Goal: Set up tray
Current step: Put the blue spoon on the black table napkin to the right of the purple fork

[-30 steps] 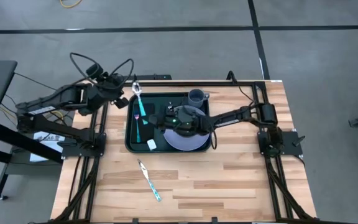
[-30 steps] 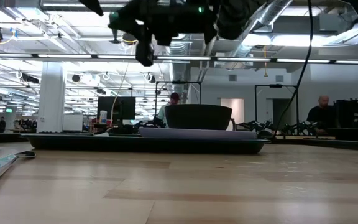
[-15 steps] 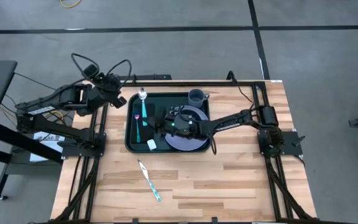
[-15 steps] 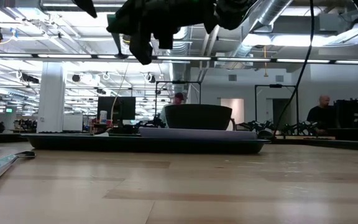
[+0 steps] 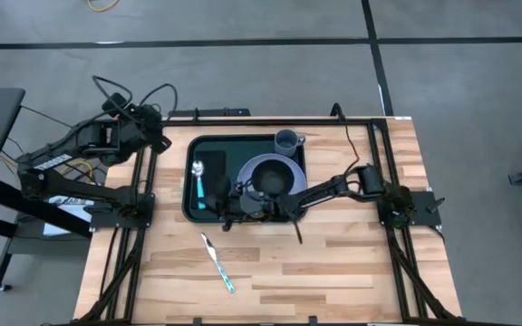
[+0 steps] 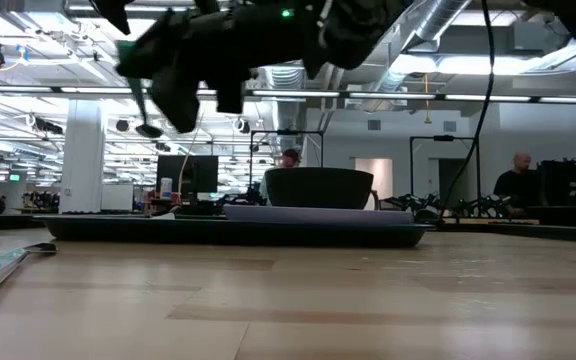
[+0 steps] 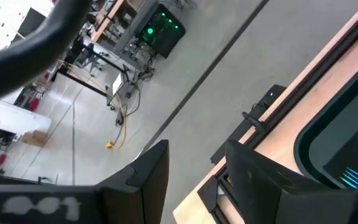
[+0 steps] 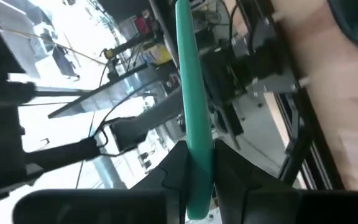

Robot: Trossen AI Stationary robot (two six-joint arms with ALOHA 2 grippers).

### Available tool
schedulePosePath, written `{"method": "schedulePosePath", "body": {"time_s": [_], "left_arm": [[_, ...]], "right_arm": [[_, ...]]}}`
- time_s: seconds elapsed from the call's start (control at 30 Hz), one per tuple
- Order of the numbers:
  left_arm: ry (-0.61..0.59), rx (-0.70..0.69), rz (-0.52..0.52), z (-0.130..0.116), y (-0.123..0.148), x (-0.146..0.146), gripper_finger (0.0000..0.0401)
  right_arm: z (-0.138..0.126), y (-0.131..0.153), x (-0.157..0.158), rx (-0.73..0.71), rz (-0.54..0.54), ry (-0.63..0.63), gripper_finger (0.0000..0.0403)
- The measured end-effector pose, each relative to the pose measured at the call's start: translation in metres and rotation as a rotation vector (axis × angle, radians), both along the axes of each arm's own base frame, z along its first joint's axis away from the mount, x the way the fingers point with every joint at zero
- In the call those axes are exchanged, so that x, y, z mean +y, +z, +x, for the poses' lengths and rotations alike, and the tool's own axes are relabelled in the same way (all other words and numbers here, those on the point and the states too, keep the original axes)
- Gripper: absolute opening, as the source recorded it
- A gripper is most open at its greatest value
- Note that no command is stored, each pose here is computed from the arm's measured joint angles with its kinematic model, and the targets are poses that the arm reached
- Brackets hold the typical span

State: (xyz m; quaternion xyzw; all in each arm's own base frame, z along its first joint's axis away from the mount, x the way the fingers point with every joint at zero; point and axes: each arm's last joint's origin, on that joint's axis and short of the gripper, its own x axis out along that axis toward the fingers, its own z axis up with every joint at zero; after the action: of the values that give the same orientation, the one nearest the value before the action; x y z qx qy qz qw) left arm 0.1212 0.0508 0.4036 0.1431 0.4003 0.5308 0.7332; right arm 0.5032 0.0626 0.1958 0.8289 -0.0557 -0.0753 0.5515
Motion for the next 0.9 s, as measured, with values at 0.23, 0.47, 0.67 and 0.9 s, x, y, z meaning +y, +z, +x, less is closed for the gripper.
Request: {"method": "schedulePosePath", "body": {"time_s": [0.23, 0.47, 0.67, 0.9], "left_arm": [[-0.005, -0.062, 0.009, -0.024, 0.007, -0.004, 0.0151], [-0.024, -0.129, 0.006, -0.042, 0.012, -0.008, 0.0151], [-0.026, -0.137, 0.007, -0.042, 0.013, -0.009, 0.0151], [-0.044, -0.139, -0.015, -0.040, 0.012, -0.009, 0.0151]], "right_arm": [[0.024, 0.001, -0.013, 0.093, -0.026, -0.055, 0.0042], [0.024, 0.001, -0.013, 0.201, -0.050, -0.125, 0.0042], [0.021, -0.009, -0.015, 0.292, -0.012, -0.141, 0.0042], [0.021, -0.012, -0.022, 0.340, 0.005, -0.102, 0.0042]]}}
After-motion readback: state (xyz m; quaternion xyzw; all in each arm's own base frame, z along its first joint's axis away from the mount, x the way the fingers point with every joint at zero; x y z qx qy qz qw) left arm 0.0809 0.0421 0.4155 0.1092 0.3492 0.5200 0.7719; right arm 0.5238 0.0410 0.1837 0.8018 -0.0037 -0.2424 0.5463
